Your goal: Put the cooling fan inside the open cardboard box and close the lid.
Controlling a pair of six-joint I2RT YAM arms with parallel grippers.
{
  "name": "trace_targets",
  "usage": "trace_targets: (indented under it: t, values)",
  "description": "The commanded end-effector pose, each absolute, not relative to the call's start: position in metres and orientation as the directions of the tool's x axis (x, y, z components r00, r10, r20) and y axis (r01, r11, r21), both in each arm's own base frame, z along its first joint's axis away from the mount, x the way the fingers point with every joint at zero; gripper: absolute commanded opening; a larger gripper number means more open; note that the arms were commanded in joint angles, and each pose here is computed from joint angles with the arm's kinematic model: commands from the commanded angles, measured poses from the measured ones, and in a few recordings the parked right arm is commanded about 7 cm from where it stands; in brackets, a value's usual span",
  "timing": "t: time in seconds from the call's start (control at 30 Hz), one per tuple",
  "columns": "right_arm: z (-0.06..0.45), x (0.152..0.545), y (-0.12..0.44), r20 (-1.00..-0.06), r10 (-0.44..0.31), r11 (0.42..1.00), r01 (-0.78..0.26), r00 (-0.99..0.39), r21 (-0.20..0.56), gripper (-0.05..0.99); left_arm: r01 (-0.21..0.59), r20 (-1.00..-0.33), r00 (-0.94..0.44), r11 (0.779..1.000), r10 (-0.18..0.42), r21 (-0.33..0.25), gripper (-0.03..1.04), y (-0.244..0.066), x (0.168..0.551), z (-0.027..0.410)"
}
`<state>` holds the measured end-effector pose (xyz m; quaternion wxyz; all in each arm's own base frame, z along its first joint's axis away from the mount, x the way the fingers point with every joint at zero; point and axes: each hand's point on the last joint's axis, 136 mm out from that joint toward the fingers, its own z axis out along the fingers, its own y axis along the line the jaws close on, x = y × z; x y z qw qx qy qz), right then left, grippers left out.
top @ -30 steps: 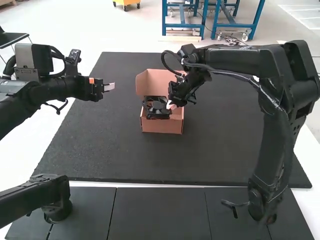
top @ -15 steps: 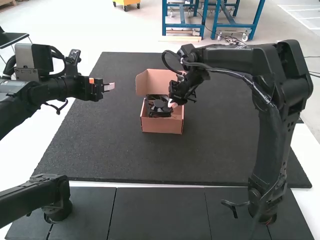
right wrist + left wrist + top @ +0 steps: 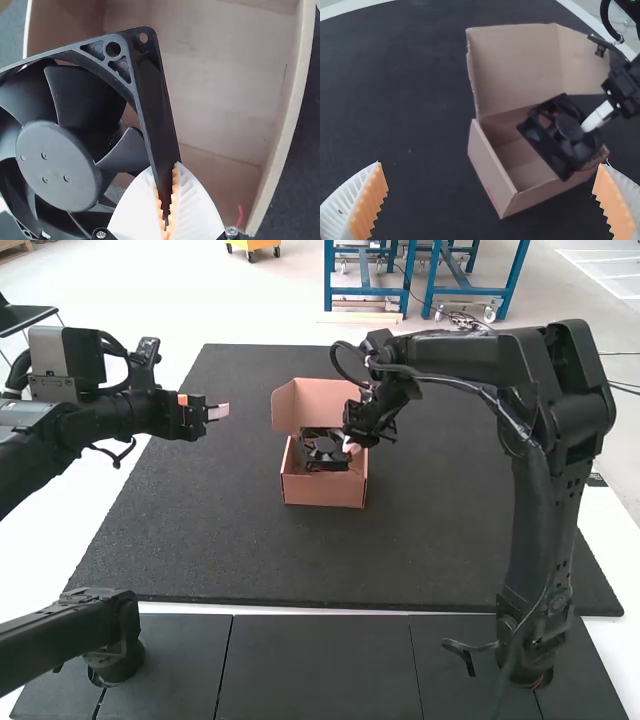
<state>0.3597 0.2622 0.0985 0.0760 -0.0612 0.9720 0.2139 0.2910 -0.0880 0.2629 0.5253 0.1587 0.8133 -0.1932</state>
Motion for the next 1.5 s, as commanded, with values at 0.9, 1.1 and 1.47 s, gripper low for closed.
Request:
trace_targets:
  t: [0.9, 1.1, 1.47]
  values:
    - [0.078, 0.381, 0.268, -0.170, -0.086, 0.916, -0.145, -0.982, 0.375, -0.02, 0.481, -0.943, -0.330, 0.868, 0.048, -0.124, 0.97, -0.092, 0.289, 0.287]
    - [0.072, 0.384, 0.268, -0.166, -0.090, 0.921, -0.145, -0.982, 0.360, -0.02, 0.479, -0.943, -0.330, 0.868, 0.037, -0.133, 0.97, -0.093, 0.290, 0.288]
    - [0.076, 0.387, 0.269, -0.181, -0.090, 0.921, -0.151, -0.979, 0.359, -0.02, 0.478, -0.946, -0.324, 0.868, 0.032, -0.135, 0.97, -0.093, 0.291, 0.290]
